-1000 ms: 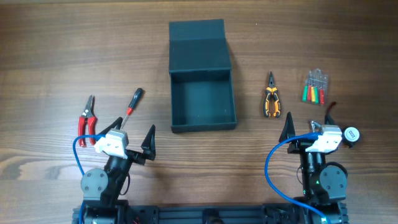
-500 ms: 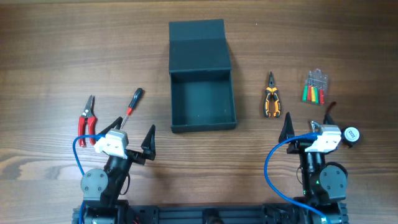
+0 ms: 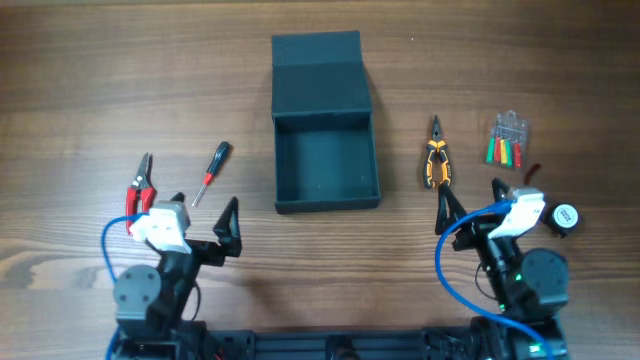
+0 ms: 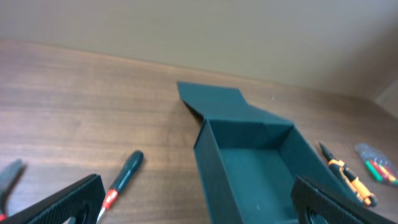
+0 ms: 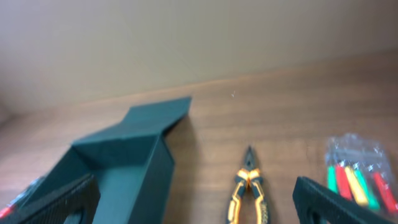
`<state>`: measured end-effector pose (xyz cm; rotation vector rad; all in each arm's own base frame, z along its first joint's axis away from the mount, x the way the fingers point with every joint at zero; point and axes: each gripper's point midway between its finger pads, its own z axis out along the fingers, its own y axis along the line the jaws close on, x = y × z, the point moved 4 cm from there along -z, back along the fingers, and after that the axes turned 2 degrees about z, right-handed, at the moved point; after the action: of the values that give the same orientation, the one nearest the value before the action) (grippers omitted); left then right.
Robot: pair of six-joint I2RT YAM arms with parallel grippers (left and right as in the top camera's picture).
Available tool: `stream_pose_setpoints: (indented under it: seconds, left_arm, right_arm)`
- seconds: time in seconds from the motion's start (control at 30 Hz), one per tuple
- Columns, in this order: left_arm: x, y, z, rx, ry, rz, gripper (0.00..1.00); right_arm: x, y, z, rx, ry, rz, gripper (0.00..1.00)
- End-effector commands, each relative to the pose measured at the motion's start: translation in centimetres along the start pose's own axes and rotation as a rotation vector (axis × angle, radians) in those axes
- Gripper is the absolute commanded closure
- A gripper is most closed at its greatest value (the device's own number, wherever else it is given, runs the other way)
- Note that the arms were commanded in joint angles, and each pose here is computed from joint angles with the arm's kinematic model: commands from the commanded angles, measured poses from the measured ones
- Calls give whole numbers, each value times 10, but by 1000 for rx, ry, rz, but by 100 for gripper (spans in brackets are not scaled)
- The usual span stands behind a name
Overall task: Pack container
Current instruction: 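Move the right gripper over the orange-black needle-nose pliers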
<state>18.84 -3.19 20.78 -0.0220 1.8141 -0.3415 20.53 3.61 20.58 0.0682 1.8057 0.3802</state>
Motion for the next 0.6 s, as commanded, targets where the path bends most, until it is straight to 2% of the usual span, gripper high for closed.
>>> stream_pose_setpoints:
  seconds: [0.0, 0.17, 0.27, 0.33, 0.37, 0.47, 0.57]
  left_arm:
    - [-35, 0, 1, -64, 71, 9, 0]
    - [-66, -3, 22, -92, 215, -14, 0]
    - [-73, -4, 34, -99, 330, -5, 0]
    - [-76, -1, 42, -123, 423, -3, 0]
    - [-77, 0, 44, -134, 448, -6, 0]
    - [-76, 3, 55, -154, 515, -16, 0]
    - [-67, 6, 61, -160, 562, -32, 0]
  right_arm:
    - [-50, 22, 4, -40, 127, -17, 0]
    - [-82, 29, 18, 27, 425, -25, 0]
    - [-98, 38, 23, 13, 536, -2, 0]
    - [-107, 46, 25, -44, 603, -61, 0]
    - [-110, 44, 27, -12, 629, -39, 0]
    - [-106, 30, 36, 128, 709, 51, 0]
    - [-87, 13, 53, 222, 806, 62, 0]
